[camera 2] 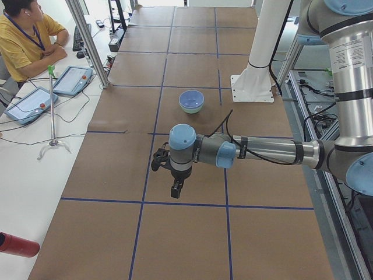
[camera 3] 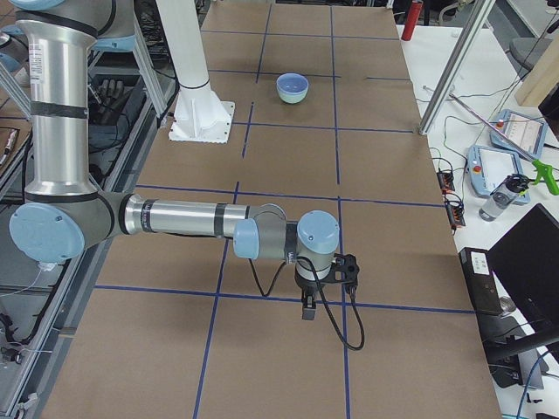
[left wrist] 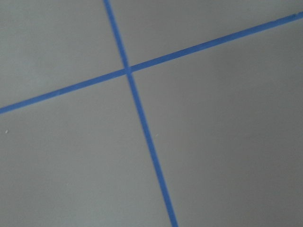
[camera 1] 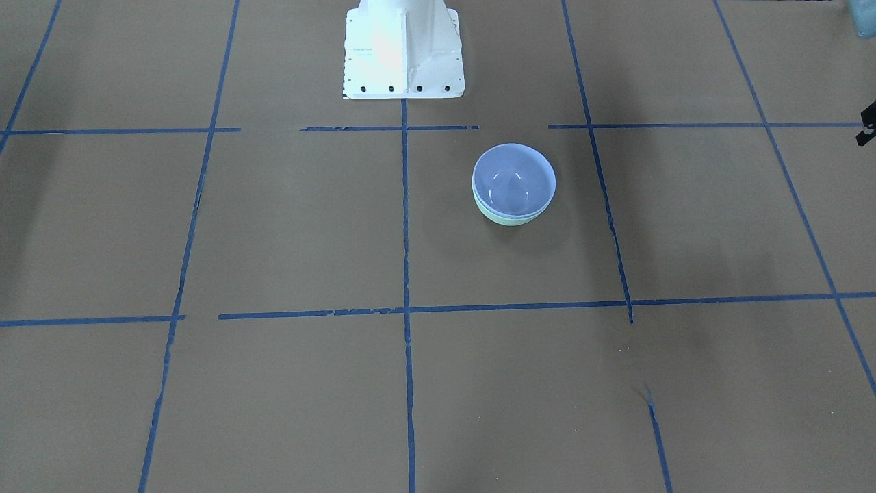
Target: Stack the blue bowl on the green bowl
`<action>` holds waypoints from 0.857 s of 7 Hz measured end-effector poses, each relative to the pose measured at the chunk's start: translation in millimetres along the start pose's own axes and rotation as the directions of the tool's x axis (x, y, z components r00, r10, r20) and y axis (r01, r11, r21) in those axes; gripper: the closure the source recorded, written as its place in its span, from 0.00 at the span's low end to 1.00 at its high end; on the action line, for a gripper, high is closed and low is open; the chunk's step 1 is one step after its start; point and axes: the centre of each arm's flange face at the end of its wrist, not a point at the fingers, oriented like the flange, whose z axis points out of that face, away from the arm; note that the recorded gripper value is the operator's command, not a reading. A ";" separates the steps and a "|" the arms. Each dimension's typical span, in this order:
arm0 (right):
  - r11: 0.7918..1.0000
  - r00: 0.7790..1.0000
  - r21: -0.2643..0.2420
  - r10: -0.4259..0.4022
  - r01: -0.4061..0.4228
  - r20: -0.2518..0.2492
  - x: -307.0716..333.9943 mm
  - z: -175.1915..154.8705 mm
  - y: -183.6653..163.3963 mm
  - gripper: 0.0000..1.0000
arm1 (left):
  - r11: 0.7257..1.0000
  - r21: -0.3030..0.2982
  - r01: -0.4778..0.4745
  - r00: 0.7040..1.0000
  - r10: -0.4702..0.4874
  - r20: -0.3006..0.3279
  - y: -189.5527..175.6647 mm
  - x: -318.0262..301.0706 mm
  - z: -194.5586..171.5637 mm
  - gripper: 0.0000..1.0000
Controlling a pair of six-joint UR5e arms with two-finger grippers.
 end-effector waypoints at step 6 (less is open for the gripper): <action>1.000 1.000 0.001 0.000 0.000 0.000 0.0 -0.1 0.0 0.00 | 0.999 -0.031 0.044 0.998 -0.045 -0.039 11.5 -14.3 9.9 0.00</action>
